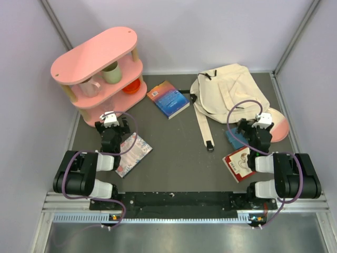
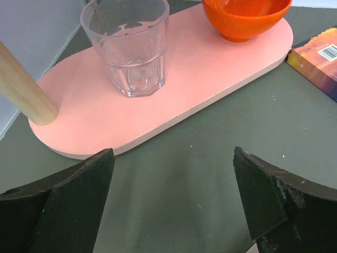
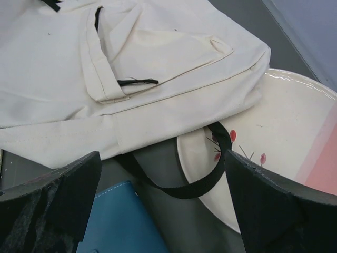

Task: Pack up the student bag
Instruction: Pick up the student bag at the center of the board.

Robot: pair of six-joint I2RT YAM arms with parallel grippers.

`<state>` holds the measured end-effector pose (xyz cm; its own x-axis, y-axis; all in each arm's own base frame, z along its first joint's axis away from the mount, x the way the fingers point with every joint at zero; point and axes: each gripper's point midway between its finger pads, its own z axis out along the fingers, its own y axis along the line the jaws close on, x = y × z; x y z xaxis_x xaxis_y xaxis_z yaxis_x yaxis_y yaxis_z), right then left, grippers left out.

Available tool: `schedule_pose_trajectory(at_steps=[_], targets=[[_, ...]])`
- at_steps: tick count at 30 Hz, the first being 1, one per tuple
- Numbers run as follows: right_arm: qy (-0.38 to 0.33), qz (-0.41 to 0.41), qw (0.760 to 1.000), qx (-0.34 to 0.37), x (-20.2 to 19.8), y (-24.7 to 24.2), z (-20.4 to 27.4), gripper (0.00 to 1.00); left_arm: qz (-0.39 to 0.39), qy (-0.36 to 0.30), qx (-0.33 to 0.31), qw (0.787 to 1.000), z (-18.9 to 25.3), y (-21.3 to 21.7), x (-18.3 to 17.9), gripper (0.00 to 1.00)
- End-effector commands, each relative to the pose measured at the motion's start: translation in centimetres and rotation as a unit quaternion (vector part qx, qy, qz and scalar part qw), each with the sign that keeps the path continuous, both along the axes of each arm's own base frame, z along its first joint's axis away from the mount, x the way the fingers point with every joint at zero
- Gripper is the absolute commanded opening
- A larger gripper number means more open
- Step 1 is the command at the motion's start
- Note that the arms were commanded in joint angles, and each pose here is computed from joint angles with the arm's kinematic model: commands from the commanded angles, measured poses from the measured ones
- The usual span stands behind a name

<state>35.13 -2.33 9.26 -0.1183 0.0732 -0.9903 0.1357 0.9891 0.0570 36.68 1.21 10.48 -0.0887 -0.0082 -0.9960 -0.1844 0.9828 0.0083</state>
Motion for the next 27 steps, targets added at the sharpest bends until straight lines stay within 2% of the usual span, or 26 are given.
schedule_pose_trajectory(at_steps=[1,5,6,7,8,10,11,12,13,14,15,16,17,19,20,21,22,23,24,26,27], targets=[[-0.035,0.014,0.999,-0.002,1.0,0.6,2.1,0.99,-0.005,-0.042,0.0,0.999,2.2,-0.2,0.8,0.99],[-0.034,0.021,0.999,-0.004,1.1,0.8,2.2,0.99,-0.004,-0.047,-0.001,0.999,2.4,-0.2,0.8,0.99],[-0.033,0.022,0.999,-0.004,1.1,0.8,2.1,0.99,-0.014,-0.056,0.013,0.998,3.0,-0.4,0.7,0.99],[-0.033,0.025,0.999,-0.004,1.1,0.9,2.1,0.99,-0.051,-0.038,0.02,0.998,2.3,-1.6,0.5,0.99],[-0.029,0.034,0.999,-0.006,1.2,1.2,1.9,0.99,-0.066,-0.057,0.024,0.996,4.6,-2.1,0.0,0.99],[-0.03,0.037,0.999,-0.009,1.4,1.3,2.2,0.99,-0.069,-0.048,-0.014,0.996,7.7,-2.6,0.1,0.99],[-0.028,0.037,0.999,-0.009,1.3,1.3,2.0,0.99,-0.052,0.014,-0.025,0.998,7.1,-2.1,-1.6,0.99],[-0.03,0.037,0.999,-0.008,1.2,1.3,2.0,0.99,-0.037,0.028,-0.063,0.997,7.7,-2.0,-2.2,0.99],[-0.048,0.027,0.998,-0.007,1.2,1.0,2.8,0.99,-0.022,0.013,-0.09,0.996,10.8,-1.8,-2.3,0.99],[-0.068,0.02,0.997,-0.008,0.7,0.9,3.9,0.99,0.006,0.054,-0.108,0.993,10.1,-1.1,-4.3,0.99],[-0.07,0.014,0.997,-0.014,0.1,1.1,4.0,0.99,0.017,0.069,-0.15,0.986,10.5,-1.3,-5.2,0.99],[-0.067,-0.008,0.998,-0.016,-0.2,0.5,4.4,0.99,0.001,0.063,-0.156,0.986,13.0,-1.9,-5.7,0.99],[-0.027,-0.004,0.999,-0.018,-0.3,0.9,3.7,0.99,-0.007,0.065,-0.161,0.985,13.8,-2.1,-6.8,0.99],[-0.052,-0.008,0.998,0.02,-0.9,1.2,7.5,0.99,-0.025,0.084,-0.161,0.983,14.5,-2.6,-8.5,0.99],[-0.011,-0.005,0.999,0.03,-1.5,1.4,7.5,0.99,-0.026,0.075,-0.162,0.984,15.4,-2.5,-9.3,0.99],[-0.059,0.016,0.997,0.036,-2.5,2.1,11.5,0.99,-0.031,0.087,-0.161,0.983,15.3,-2.6,-10.1,0.99],[-0.069,0.07,0.994,0.037,-3.3,3.9,13.0,0.99,-0.037,0.078,-0.159,0.983,16.0,-2.7,-10.5,0.99],[-0.094,0.084,0.991,0.05,-4.1,4.5,15.4,0.99,-0.043,0.064,-0.16,0.984,16.7,-2.8,-11.1,0.99],[-0.134,0.104,0.979,0.111,-6.0,5.5,17.8,0.99,-0.045,0.057,-0.168,0.983,16.9,-2.9,-11.3,0.98],[-0.16,0.118,0.961,0.195,-7.5,6.5,18.4,0.99,-0.032,0.045,-0.194,0.979,17.3,-2.7,-12.0,0.99],[-0.178,0.141,0.952,0.204,-8.3,7.2,19.5,0.99,-0.038,0.045,-0.199,0.978,17.2,-2.9,-12.1,0.99]])
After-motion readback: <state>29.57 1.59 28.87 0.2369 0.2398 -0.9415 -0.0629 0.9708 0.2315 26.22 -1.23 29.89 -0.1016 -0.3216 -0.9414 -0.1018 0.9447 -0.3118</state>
